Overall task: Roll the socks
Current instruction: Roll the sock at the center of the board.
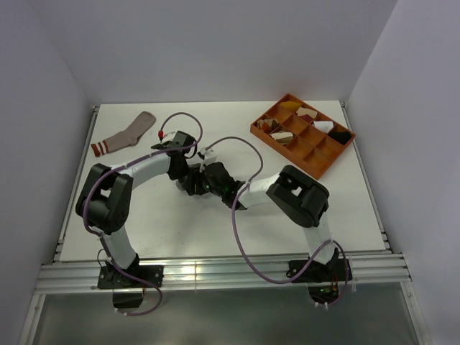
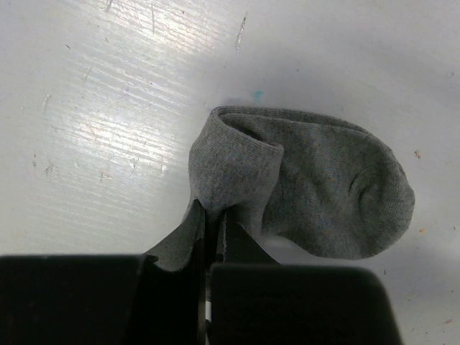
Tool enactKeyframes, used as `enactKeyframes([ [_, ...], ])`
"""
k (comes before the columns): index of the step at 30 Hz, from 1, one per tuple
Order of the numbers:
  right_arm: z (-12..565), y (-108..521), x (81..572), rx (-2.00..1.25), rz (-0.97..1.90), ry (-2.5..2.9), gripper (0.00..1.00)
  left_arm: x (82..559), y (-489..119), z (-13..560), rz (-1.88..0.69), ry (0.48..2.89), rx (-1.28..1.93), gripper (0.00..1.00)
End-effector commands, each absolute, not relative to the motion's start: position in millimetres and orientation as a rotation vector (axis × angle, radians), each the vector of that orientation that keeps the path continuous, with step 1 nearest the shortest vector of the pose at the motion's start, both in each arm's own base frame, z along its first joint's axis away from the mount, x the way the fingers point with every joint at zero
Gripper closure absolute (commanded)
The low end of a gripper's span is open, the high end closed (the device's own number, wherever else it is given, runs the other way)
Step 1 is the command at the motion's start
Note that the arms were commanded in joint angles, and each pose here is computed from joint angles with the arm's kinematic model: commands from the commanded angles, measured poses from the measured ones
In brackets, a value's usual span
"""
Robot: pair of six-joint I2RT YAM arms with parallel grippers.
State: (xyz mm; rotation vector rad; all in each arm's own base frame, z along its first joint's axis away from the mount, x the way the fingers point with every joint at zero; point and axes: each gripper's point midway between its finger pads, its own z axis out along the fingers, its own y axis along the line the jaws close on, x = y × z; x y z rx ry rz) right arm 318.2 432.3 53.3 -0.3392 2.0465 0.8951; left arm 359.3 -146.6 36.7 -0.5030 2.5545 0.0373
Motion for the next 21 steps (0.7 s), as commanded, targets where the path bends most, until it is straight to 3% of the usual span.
enactKeyframes([
  [1,81.4,452.4,328.3,-0.336,0.892,1.921,0.39,330.6,-157.6,0.6,0.009,2.709,-0.503,1.0],
  [10,65.0,458.1,327.6,-0.448,0.858,1.937,0.4,328.0,-160.4,2.0,-0.029,2.708,-0.493,1.0],
  [13,57.2,458.1,330.4,-0.45,0.83,1.959,0.44,328.3,-162.7,4.2,-0.051,2.704,-0.494,1.0],
  [18,48.9,455.8,331.6,-0.434,0.821,1.981,0.58,329.5,-164.6,9.6,-0.072,2.694,-0.491,1.0],
  [21,38.9,449.5,325.6,-0.429,0.832,2.013,0.8,330.6,-164.4,13.0,-0.086,2.688,-0.494,0.99],
])
